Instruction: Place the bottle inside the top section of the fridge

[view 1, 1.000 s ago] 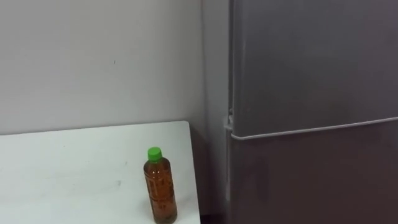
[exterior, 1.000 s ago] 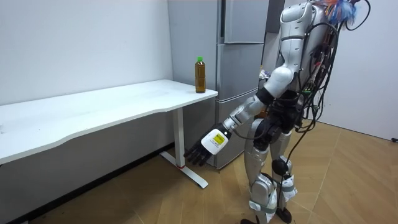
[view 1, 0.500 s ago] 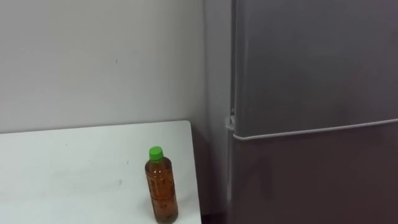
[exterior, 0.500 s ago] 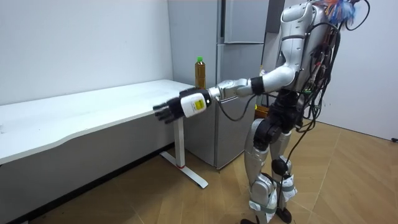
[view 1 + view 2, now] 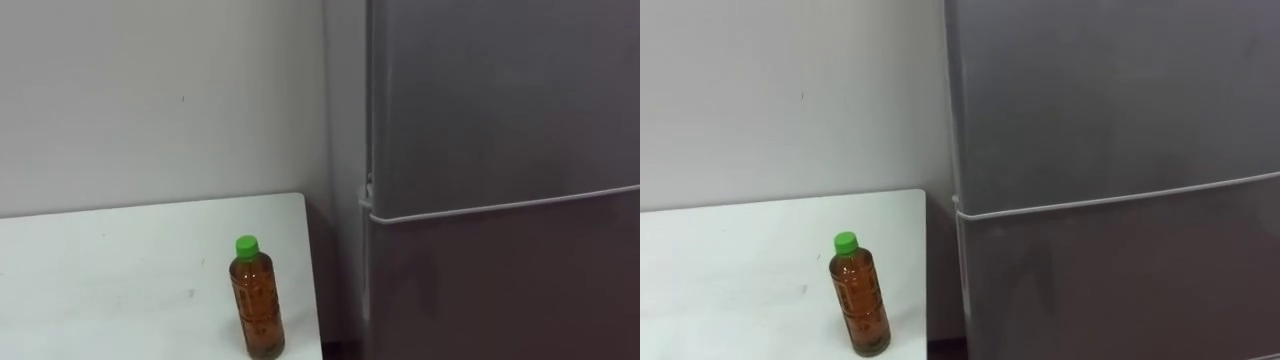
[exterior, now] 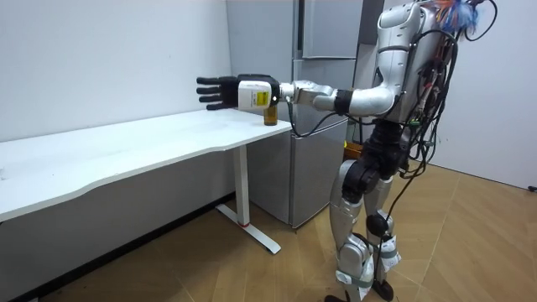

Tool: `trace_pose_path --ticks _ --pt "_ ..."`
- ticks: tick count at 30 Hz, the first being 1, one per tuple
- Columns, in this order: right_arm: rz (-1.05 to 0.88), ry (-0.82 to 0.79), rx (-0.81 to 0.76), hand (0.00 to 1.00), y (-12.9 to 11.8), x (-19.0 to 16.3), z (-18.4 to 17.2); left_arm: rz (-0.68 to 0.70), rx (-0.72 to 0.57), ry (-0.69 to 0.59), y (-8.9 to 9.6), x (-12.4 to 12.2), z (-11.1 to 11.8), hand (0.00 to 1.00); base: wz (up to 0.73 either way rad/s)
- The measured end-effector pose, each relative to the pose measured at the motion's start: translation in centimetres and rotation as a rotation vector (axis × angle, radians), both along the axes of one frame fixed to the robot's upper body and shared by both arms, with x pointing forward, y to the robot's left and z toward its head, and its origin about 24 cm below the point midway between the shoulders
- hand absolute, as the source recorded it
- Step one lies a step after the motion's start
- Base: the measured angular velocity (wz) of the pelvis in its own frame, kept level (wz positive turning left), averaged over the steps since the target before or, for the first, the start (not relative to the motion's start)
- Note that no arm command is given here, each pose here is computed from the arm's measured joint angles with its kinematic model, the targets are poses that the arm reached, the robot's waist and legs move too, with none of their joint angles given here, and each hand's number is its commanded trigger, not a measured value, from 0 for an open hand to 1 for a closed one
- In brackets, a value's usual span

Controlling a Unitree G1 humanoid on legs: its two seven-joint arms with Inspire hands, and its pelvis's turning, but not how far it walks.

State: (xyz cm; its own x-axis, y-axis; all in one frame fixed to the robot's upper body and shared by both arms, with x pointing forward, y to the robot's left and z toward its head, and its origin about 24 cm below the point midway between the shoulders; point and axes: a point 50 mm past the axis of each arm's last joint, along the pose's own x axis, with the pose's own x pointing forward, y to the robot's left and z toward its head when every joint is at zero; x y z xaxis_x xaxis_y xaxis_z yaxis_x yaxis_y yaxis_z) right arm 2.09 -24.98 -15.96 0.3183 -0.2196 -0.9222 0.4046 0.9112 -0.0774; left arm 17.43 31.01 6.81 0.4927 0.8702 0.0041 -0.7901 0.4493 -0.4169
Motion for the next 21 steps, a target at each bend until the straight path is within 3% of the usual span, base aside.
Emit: trace_pose_path --ticks 6,12,21 --pt "0.032 -0.005 0.001 0.00 0.3 0.5 -0.1 -0.067 0.067 -0.112 -0.8 2.0 2.6 0.00 0.07" --pt "0.031 -0.007 0.003 0.00 0.6 0.8 -0.1 -0.170 0.088 -0.134 -2.0 2.9 2.8 0.00 -0.01" --pt "0.074 -0.025 0.011 0.00 1.0 1.9 -0.2 -0.488 0.156 -0.225 -6.2 5.5 4.6 0.00 0.00"
